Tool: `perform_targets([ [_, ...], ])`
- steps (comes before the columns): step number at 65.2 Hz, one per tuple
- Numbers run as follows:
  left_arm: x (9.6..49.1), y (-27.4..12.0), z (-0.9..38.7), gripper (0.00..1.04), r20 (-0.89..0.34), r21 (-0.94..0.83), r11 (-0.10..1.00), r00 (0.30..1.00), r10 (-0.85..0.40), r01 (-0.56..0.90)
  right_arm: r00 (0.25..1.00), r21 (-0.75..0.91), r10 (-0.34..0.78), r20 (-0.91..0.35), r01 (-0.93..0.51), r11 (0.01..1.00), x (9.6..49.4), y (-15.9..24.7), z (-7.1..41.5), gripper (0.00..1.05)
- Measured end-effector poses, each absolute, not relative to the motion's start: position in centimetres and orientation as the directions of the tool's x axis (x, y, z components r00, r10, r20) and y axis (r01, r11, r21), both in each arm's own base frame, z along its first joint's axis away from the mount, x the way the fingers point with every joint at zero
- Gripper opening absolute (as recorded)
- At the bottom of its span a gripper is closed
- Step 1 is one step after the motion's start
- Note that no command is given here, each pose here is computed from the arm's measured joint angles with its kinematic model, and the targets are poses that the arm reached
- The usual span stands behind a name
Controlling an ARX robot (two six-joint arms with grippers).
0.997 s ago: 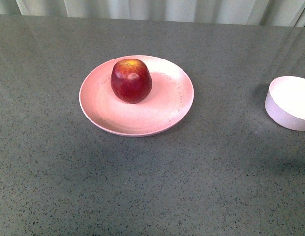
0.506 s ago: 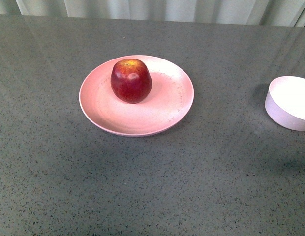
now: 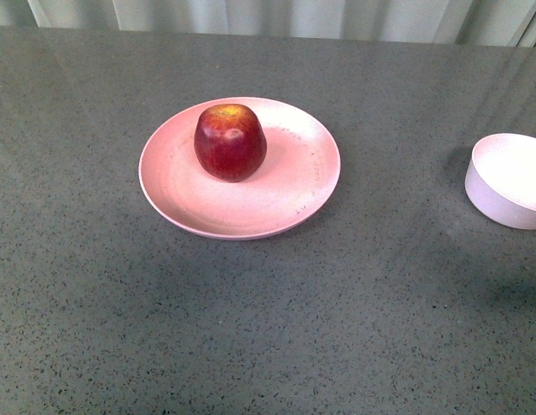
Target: Move apple from plate to bowl
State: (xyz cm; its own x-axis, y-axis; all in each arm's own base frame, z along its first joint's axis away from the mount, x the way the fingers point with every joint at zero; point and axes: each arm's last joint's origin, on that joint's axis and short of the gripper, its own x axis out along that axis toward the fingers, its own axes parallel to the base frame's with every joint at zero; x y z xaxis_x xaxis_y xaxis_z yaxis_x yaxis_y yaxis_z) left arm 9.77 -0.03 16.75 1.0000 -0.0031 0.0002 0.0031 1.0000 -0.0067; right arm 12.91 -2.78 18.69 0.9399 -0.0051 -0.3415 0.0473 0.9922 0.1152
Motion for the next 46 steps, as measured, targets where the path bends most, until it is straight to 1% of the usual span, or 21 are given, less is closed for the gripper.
perform_targets([
  [4, 9.8, 0.0, 16.7, 0.96, 0.000, -0.007, 1.000, 1.000, -0.003, 0.003, 0.952, 0.106, -0.059, -0.301, 0.095, 0.990, 16.0, -5.9, 20.4, 0.96],
  [7, 9.8, 0.0, 16.7, 0.96, 0.000, -0.007, 1.000, 1.000, -0.003, 0.003, 0.949, 0.099, -0.096, -0.301, 0.131, 0.986, 18.7, -8.5, 20.9, 0.96],
  [9, 9.8, 0.0, 16.7, 0.96, 0.000, -0.007, 1.000, 1.000, -0.003, 0.003, 0.938, 0.093, -0.104, -0.331, 0.142, 0.986, 20.7, -9.9, 20.4, 0.96],
  [15, 9.8, 0.0, 16.7, 0.96, 0.000, -0.007, 1.000, 1.000, -0.003, 0.003, 0.904, 0.121, -0.065, -0.422, 0.128, 0.984, 24.0, -11.5, 18.3, 0.96],
  [24, 9.8, 0.0, 16.7, 0.96, 0.000, -0.007, 1.000, 1.000, -0.003, 0.003, 0.844, 0.157, 0.010, -0.536, 0.088, 0.984, 27.1, -11.7, 14.8, 0.96],
  [34, 9.8, 0.0, 16.7, 0.96, 0.000, -0.007, 1.000, 1.000, -0.003, 0.003, 0.813, 0.167, 0.068, -0.578, 0.036, 0.985, 29.4, -10.3, 13.2, 0.96],
  [40, 9.8, 0.0, 16.7, 0.96, 0.000, -0.007, 1.000, 1.000, -0.003, 0.003, 0.790, 0.172, 0.111, -0.603, -0.008, 0.985, 31.0, -8.8, 12.1, 0.96],
  [46, 9.8, 0.0, 16.7, 0.96, 0.000, -0.007, 1.000, 1.000, -0.003, 0.003, 0.767, 0.181, 0.108, -0.633, 0.010, 0.983, 31.6, -8.4, 11.0, 0.96],
])
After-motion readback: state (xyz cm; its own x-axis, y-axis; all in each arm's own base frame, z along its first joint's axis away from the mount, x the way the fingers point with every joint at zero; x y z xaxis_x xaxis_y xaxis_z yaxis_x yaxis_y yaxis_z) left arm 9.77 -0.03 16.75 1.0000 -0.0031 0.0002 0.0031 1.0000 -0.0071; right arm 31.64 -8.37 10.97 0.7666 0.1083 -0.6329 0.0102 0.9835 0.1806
